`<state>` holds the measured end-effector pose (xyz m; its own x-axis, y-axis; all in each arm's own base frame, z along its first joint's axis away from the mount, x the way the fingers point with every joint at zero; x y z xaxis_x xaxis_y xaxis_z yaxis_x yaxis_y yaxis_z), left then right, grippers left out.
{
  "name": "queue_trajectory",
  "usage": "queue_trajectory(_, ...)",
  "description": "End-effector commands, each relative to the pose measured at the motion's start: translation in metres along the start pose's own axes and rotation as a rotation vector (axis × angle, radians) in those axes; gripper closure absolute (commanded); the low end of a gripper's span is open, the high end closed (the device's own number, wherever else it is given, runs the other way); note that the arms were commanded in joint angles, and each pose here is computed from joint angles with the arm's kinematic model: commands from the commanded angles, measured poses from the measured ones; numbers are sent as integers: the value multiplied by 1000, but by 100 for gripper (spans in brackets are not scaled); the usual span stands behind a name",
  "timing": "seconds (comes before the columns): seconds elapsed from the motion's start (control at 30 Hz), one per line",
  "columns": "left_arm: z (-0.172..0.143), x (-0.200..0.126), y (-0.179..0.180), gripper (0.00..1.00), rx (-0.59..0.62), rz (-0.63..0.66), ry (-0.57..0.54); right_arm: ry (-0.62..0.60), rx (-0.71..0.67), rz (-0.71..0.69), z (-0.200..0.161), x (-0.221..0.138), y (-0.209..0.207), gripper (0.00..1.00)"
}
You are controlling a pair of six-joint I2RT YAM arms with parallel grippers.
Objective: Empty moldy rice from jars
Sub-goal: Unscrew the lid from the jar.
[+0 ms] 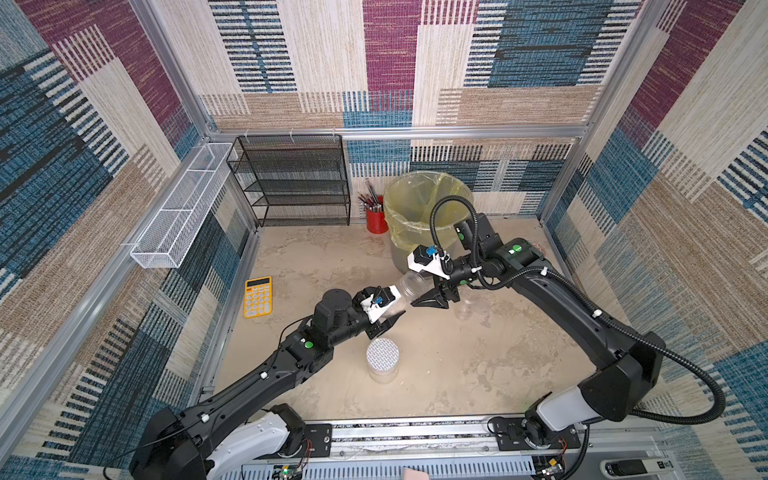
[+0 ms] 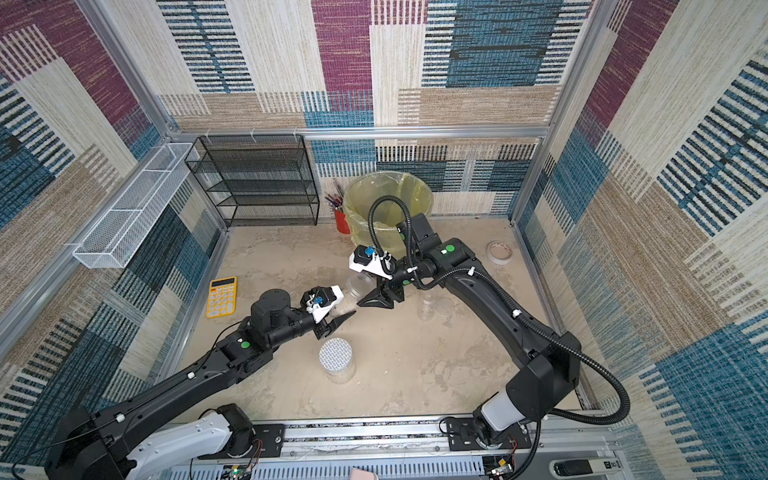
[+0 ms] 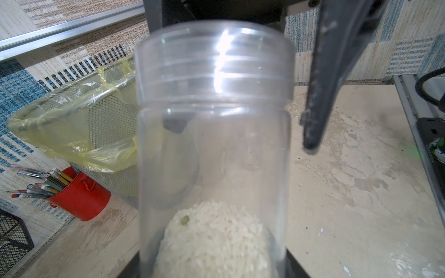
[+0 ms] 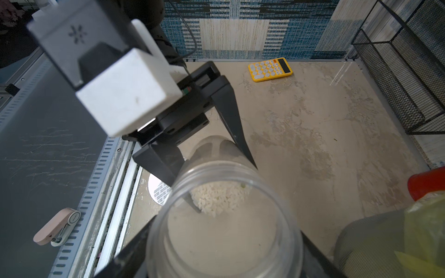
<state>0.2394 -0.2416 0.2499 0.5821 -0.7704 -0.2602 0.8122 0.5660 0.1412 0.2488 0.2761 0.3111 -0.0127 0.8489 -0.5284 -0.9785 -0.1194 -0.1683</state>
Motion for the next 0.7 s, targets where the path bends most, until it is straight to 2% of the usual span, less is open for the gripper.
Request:
queue_trajectory(0.0,16,0,3,100,5,14,-62,-16,-27,-60,8,-4,-8,24)
queue_trajectory(0.27,17,-3,4,100,5,20,-68,-11,-58,-170,10,-18,-12,20)
queue_trajectory(0.5,22,-5,5,100,8,30,-80,11,-16,-250,-5,-29,-9,19)
queue_trajectory(0.67,24,-7,8,100,11,51,-90,-51,-18,-319,-3,-49,7,19)
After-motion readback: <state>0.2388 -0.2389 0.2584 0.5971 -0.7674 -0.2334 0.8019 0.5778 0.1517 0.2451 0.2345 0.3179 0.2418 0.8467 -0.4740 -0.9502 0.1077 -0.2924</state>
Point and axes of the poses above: each gripper's point midway between its finger pads, its own x axis out along the fingers, its own y axis along the line the jaws close on, z = x × y, the point moved 3 cm from there along -x, back along the fingers, and after that the axes turned 10 degrees about -x, right-handed, at the moved point
